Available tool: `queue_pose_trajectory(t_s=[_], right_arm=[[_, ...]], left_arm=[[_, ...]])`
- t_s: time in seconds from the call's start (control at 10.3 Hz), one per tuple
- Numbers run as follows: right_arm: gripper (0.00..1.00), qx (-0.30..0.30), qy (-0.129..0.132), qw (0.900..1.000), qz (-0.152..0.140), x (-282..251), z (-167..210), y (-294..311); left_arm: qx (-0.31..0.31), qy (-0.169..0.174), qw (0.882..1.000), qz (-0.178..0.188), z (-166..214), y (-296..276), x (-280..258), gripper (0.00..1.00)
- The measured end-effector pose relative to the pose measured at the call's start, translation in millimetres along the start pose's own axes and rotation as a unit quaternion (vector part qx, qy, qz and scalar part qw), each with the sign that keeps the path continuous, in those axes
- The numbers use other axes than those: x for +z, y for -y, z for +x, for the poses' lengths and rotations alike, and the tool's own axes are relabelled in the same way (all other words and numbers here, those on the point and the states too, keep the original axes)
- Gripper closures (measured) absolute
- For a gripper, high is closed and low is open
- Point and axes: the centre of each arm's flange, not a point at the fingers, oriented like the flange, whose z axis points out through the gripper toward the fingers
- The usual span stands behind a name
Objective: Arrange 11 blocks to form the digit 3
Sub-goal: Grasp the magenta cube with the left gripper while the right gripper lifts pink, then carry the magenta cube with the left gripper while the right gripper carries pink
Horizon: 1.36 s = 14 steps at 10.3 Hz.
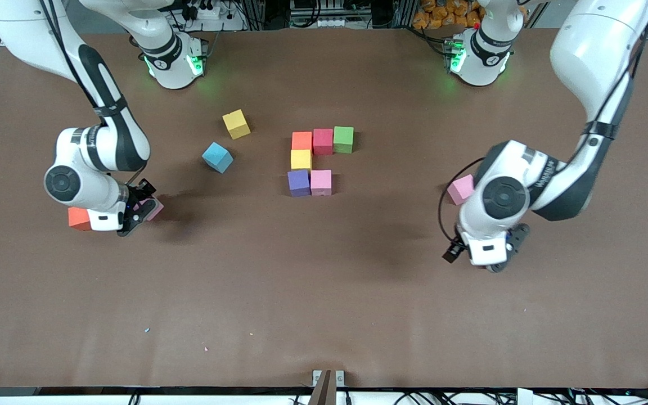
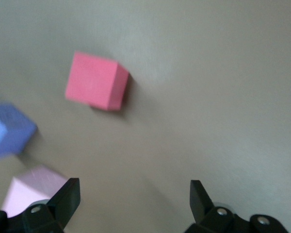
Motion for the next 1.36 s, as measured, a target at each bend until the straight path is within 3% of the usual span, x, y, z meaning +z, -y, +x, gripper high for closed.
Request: queue_pose_trajectory(t_s=[0.29,0.58,0.87,1.36], right_arm=[[0.44,0.082,-0.013,0.997,-0.005,-22.6,38.8,40.3],[0.44,0.167,-0.029,0.985,0.008,-31.6,73.7,87.6],[0.44,0.269,-0.047,0.962,0.014,-42.9,108.9,135.3],[0.44,0.378,-0.072,0.923,0.009,-40.9,175.1,218.7]], left_arm=[[0.111,0.016,0.994,0.005,37.8,21.7,23.0,0.0],[0.201,0.029,0.979,-0.005,71.2,41.0,48.2,0.0],[0.206,0.031,0.978,-0.01,80.3,45.3,62.9,0.0],[0.163,0.042,0.986,0.006,103.0,64.2,108.4,0.0]])
